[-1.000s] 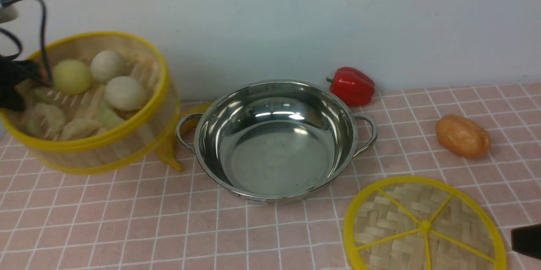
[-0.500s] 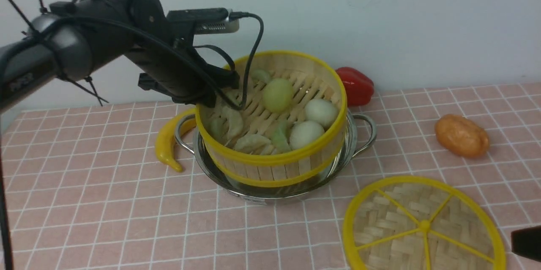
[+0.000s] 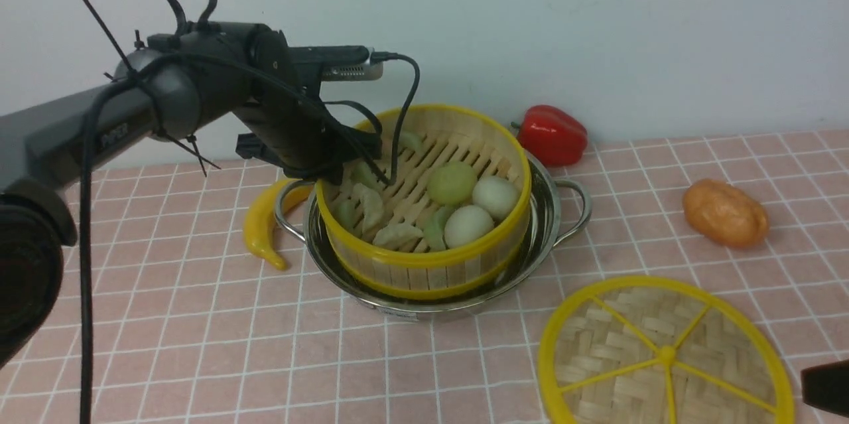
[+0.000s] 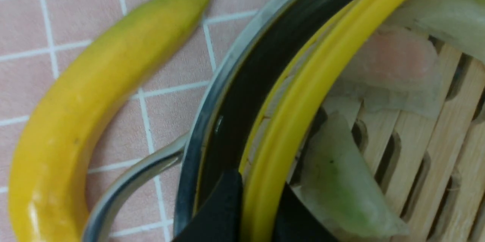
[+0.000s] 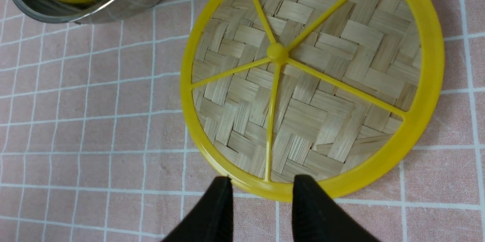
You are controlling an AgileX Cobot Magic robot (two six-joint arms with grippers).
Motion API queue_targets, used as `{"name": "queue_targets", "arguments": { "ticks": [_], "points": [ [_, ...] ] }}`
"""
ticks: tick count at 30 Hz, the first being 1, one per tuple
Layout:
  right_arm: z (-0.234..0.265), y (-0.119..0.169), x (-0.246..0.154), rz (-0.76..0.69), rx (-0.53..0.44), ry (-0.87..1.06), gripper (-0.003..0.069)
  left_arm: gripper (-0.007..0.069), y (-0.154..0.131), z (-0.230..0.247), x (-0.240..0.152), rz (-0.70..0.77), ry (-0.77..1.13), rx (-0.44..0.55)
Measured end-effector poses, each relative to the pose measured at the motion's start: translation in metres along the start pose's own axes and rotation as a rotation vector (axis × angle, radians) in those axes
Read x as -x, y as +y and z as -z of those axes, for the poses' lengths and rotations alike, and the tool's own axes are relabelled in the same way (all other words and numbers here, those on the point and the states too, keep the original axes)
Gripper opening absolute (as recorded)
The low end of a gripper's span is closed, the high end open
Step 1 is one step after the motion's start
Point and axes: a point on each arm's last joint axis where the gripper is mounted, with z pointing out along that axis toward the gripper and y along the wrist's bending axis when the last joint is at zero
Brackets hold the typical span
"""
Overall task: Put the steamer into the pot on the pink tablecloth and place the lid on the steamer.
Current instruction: 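Place the bamboo steamer basket with dumplings into the steel pot with the left gripper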
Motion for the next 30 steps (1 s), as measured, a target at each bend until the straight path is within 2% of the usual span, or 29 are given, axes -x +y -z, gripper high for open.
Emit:
{"name": "queue_targets", "arguments": {
  "ticks": [6, 18, 25, 26, 30],
  "points": [
    [0.000, 0.000, 0.000, -0.006, 0.000, 0.000, 0.0240, 0.0040, 0.001, -0.029, -0.005, 0.003, 0.016, 0.001],
    [0.000, 0.000, 0.000, -0.021, 0.000, 0.003, 0.0240, 0.0062, 0.001, -0.040, -0.008, 0.016, 0.025, -0.011],
    [0.000, 0.000, 0.000, -0.022, 0.001, 0.004, 0.0240, 0.0209, -0.001, -0.037, -0.007, 0.030, 0.048, -0.018],
    [0.000, 0.000, 0.000, -0.022, 0.001, 0.005, 0.0240, 0.0259, -0.001, -0.033, -0.004, 0.028, 0.059, -0.017],
    [0.000, 0.001, 0.000, -0.026, 0.006, 0.004, 0.0240, 0.0361, -0.002, -0.004, 0.013, 0.000, 0.053, 0.002]
  ]
}}
